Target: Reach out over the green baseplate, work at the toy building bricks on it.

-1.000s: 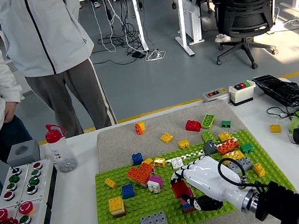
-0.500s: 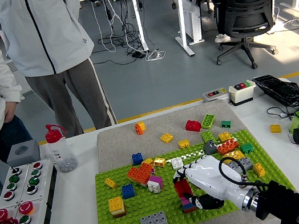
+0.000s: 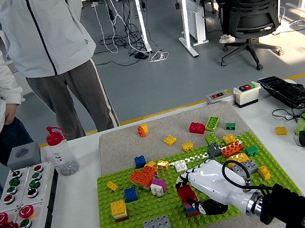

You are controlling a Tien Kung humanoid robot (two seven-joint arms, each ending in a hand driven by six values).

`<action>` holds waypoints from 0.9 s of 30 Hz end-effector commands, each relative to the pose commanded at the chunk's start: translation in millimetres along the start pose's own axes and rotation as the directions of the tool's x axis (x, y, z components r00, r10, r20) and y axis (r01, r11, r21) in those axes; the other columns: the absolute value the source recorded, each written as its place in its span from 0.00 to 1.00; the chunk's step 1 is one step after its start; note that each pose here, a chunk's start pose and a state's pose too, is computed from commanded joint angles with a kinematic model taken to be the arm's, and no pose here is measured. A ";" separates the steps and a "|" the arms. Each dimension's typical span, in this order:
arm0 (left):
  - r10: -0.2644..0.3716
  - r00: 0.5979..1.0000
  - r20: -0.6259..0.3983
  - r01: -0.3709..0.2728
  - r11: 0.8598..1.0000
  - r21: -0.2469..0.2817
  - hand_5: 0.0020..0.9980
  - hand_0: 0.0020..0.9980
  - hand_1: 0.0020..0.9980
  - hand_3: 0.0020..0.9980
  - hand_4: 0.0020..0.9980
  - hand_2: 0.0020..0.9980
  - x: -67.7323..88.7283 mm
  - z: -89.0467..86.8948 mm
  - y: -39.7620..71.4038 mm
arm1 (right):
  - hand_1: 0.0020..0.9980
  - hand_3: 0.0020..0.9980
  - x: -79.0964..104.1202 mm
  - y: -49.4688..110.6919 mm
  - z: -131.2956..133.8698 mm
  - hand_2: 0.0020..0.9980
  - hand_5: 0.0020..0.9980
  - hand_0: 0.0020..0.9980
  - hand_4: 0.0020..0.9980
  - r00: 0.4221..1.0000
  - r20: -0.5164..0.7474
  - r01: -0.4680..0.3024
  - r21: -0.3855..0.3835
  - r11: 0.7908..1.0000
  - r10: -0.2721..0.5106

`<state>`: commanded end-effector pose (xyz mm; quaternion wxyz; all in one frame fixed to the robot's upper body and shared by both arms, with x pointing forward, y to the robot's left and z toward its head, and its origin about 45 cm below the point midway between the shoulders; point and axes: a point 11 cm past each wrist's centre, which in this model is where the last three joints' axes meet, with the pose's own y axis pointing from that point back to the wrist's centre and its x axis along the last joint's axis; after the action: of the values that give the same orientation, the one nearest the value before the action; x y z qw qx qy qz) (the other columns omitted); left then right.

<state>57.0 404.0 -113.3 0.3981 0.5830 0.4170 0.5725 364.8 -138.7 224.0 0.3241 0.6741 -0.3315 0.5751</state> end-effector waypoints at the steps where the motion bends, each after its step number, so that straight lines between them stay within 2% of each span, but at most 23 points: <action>1: 0.000 1.000 0.000 0.000 1.000 0.000 1.00 0.70 0.72 0.64 0.39 0.70 0.0 0.0 0.0 | 0.53 0.58 -0.1 0.0 0.1 0.58 0.08 0.39 0.51 1.000 0.000 0.001 -0.001 1.000 -0.001; 27: 0.001 1.000 -0.001 -0.001 1.000 -0.002 1.00 0.69 0.72 0.64 0.39 0.70 0.0 0.7 0.1 | 0.52 0.57 -3.1 -0.4 6.0 0.58 0.09 0.38 0.51 0.999 -0.037 0.017 -0.017 1.000 -0.018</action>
<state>57.8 404.0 -113.2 0.3981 0.5825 0.4166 0.5733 368.2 -143.2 220.1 0.3409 0.6635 -0.3244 0.5816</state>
